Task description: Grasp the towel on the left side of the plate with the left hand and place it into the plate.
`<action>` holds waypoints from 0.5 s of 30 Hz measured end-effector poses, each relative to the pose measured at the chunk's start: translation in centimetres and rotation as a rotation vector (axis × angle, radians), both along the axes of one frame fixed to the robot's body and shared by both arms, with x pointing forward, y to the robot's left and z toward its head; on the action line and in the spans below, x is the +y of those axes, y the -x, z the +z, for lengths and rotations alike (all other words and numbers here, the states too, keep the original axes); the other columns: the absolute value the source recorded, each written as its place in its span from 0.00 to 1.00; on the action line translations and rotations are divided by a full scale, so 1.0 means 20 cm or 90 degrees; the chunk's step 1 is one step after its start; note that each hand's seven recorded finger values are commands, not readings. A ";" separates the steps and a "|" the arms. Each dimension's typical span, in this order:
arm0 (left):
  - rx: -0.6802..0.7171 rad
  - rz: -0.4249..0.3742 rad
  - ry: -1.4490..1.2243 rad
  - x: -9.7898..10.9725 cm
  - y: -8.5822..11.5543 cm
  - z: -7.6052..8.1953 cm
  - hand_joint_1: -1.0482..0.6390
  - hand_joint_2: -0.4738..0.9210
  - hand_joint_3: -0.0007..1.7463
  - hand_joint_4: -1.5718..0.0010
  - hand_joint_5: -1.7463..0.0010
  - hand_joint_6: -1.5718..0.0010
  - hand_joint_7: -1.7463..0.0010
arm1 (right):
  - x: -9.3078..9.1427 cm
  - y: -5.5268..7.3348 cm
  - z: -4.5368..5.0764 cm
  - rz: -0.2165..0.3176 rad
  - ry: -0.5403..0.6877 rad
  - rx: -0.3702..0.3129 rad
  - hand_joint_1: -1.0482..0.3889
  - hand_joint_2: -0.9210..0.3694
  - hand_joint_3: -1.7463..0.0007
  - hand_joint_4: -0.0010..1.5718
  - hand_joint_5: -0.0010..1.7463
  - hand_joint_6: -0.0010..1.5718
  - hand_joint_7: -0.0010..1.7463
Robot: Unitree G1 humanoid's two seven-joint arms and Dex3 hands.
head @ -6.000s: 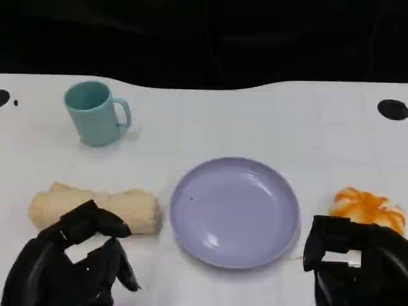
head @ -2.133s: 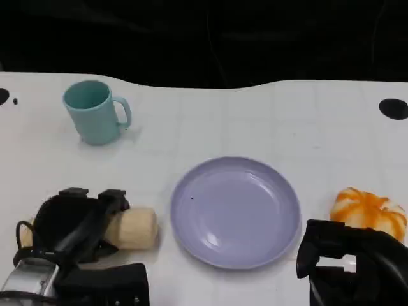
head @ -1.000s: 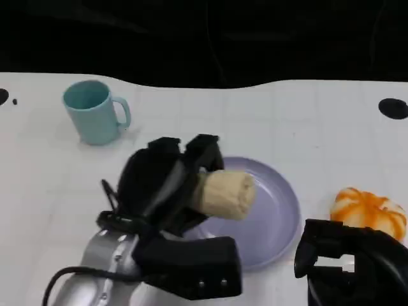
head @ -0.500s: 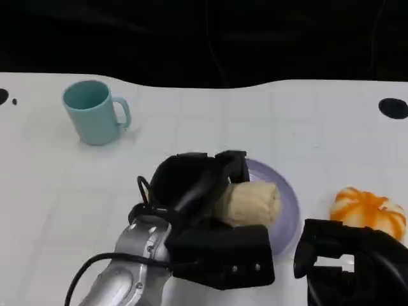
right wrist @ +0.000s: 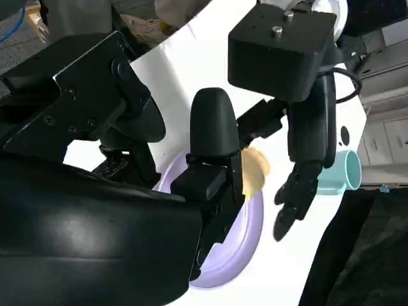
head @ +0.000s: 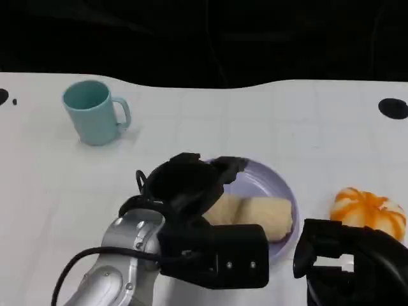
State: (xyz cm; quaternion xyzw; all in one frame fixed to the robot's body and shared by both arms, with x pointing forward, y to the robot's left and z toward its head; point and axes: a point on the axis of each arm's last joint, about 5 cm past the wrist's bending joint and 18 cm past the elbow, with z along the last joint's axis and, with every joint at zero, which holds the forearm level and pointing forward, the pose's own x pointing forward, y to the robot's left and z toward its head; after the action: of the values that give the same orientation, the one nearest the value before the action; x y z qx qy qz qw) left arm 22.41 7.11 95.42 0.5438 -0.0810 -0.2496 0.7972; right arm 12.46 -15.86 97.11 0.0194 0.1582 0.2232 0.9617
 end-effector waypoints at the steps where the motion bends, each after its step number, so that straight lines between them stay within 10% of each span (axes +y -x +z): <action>1: 0.002 0.000 -0.007 0.00 0.00 0.01 0.17 1.00 0.09 1.00 0.76 0.97 0.99 | 0.00 0.00 0.000 0.000 -0.001 0.000 0.75 0.39 0.16 0.52 1.00 0.45 0.90; 15: 0.123 0.013 0.175 0.22 0.03 0.18 0.29 1.00 0.11 0.96 0.64 0.85 0.95 | 0.01 -0.01 0.006 0.001 0.000 -0.001 0.76 0.38 0.16 0.52 1.00 0.45 0.90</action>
State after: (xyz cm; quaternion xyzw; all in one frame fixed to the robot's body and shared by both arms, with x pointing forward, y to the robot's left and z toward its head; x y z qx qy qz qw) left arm 21.76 11.56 98.98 0.4036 -0.0319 -0.2790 0.8708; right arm 12.58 -15.67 97.23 0.0192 0.1573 0.2243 0.9615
